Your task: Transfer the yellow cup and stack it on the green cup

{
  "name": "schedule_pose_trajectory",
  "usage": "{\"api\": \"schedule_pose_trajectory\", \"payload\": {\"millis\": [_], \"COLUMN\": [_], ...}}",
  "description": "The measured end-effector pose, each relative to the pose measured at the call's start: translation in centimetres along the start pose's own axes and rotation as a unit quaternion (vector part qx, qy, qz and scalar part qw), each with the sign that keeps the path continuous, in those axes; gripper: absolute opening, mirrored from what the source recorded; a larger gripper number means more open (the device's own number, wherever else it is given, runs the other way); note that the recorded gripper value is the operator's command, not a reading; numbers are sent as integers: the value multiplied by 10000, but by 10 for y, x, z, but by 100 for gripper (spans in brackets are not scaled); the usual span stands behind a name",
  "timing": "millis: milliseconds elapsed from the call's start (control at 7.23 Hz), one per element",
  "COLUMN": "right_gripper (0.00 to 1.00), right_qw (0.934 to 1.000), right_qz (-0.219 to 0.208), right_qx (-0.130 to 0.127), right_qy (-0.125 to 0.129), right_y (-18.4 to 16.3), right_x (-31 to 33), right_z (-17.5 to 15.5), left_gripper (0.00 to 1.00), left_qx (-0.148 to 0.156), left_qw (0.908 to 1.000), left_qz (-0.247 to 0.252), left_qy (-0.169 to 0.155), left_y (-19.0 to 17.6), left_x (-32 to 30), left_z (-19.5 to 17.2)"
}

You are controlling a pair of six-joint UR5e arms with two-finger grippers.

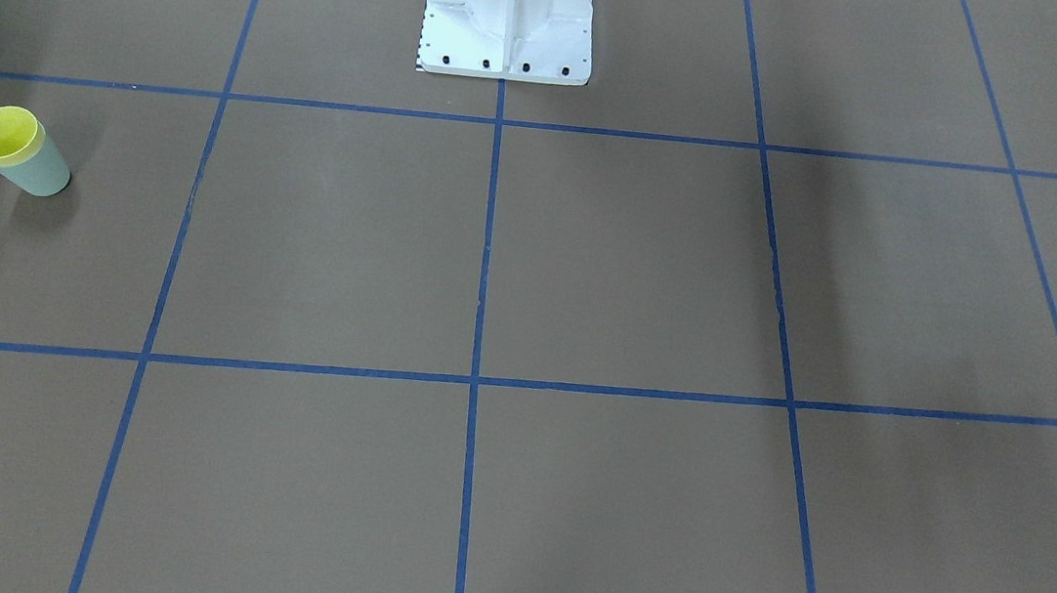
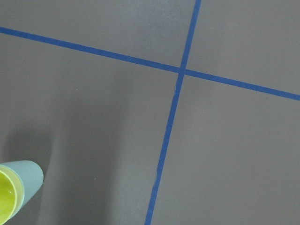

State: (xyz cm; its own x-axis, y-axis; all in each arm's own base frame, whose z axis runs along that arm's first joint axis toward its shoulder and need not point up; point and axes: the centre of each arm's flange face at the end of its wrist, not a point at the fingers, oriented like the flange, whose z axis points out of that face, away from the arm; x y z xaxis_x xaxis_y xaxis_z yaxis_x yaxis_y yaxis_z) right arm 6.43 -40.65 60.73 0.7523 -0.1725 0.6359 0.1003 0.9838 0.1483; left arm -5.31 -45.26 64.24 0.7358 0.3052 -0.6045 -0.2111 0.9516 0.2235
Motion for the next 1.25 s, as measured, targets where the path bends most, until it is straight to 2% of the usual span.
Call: {"api": "schedule_pose_trajectory", "payload": {"millis": [554,969,1246], "right_gripper": [100,100,100], "right_qw": [9999,9999,10000], "right_qz": [73,69,64], "right_qx": [-75,-67,-62], "right_qy": [-14,-29,-30], "right_y": [7,7,6], "right_x": [8,8,7], "right_z": [8,8,8], "left_gripper": [100,100,100], "left_qx": [26,112,94], "left_qw": [9988,9935,9922], "left_qz": [-471,-1103,-1216], "left_qy": [132,253,257], "left_y": [17,14,15], "left_x": [-18,-12,-14], "left_z": [-14,-18,-15]}}
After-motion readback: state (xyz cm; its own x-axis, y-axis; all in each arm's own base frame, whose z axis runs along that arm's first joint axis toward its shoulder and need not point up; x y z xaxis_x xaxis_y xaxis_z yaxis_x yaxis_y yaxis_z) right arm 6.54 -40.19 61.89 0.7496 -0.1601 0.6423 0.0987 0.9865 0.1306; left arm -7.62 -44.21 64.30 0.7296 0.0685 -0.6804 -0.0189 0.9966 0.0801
